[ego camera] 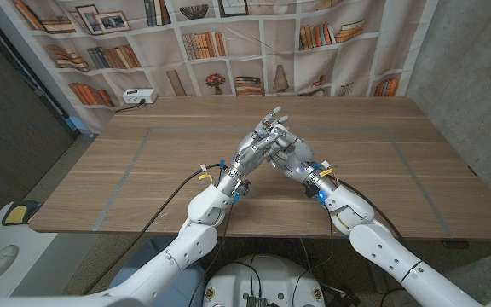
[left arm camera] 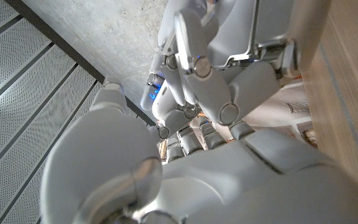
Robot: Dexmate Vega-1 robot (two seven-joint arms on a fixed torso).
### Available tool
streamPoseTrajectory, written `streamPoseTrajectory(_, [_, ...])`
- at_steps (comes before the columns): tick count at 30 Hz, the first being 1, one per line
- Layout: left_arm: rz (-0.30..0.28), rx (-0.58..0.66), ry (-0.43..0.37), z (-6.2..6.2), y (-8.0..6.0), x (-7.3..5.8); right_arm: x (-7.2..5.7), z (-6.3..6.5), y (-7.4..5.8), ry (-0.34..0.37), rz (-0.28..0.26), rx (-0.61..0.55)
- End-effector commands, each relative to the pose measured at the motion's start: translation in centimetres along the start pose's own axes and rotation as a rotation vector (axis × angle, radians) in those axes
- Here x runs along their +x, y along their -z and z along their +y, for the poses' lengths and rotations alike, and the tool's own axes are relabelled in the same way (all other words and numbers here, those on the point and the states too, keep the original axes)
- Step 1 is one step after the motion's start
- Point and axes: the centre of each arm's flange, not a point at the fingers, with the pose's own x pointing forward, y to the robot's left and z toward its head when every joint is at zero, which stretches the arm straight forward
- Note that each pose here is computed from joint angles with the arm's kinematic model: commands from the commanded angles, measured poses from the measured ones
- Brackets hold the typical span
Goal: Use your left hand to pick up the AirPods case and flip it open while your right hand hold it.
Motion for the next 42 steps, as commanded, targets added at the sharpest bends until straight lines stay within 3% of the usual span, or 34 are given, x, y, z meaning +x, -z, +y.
streamPoseTrajectory(1, [-0.022, 0.025, -0.012, 0.3, -1.0, -0.7, -0.4, 0.0, -0.7, 0.012, 0.007, -0.031])
streamPoseTrajectory(17, [-0.027, 0.082, -0.075, 1.5, -2.5, -2.2, -1.6, -0.4, -1.9, 0.065, 0.069, -0.154])
streamPoseTrajectory(31, [-0.021, 0.102, -0.107, 2.5, -3.1, -3.3, -2.5, -1.1, -3.7, 0.146, 0.233, -0.354])
streamPoseTrajectory(42, [-0.005, 0.114, -0.125, 3.0, -3.2, -4.0, -2.3, -1.3, -4.6, 0.185, 0.339, -0.503])
